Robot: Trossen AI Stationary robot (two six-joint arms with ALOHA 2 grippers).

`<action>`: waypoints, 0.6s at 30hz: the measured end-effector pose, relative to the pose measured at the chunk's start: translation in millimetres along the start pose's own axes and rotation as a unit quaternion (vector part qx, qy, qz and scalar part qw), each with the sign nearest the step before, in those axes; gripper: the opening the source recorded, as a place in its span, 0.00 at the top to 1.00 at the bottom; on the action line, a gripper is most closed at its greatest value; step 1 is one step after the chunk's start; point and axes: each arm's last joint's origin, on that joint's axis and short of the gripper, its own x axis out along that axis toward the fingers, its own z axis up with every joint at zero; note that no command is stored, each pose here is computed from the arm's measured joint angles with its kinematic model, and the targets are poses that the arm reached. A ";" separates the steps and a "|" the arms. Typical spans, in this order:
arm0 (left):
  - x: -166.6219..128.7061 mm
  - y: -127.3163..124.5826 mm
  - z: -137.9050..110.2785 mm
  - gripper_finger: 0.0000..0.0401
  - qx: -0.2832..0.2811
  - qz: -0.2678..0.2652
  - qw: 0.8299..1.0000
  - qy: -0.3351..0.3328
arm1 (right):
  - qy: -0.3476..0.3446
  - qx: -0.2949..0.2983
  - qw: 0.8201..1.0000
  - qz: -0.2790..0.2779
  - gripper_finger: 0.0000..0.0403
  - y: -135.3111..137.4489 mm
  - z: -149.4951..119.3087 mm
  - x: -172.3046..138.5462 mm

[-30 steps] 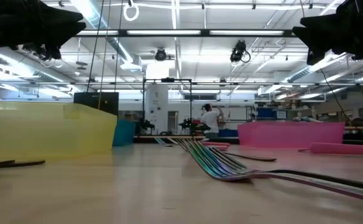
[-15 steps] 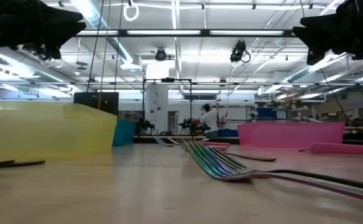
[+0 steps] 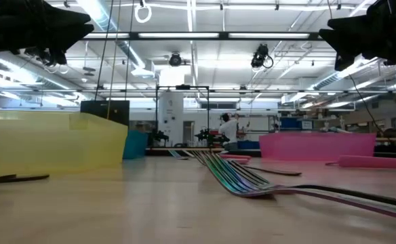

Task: Sort silverware by color (type)

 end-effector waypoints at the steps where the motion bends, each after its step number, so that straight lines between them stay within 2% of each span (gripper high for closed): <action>1: 0.0 0.0 0.0 0.67 0.000 0.000 1.000 0.000 | 0.000 0.000 1.000 0.000 0.65 0.0 0.0 0.0; 12: 0.0 0.0 -0.1 0.67 0.000 0.000 1.000 0.000 | 0.000 0.000 1.000 -0.002 0.65 -0.1 0.0 0.0; 18: 0.0 0.0 2.6 0.67 0.019 0.001 1.000 -0.013 | -0.003 0.000 1.000 -0.031 0.65 -1.8 0.2 -0.1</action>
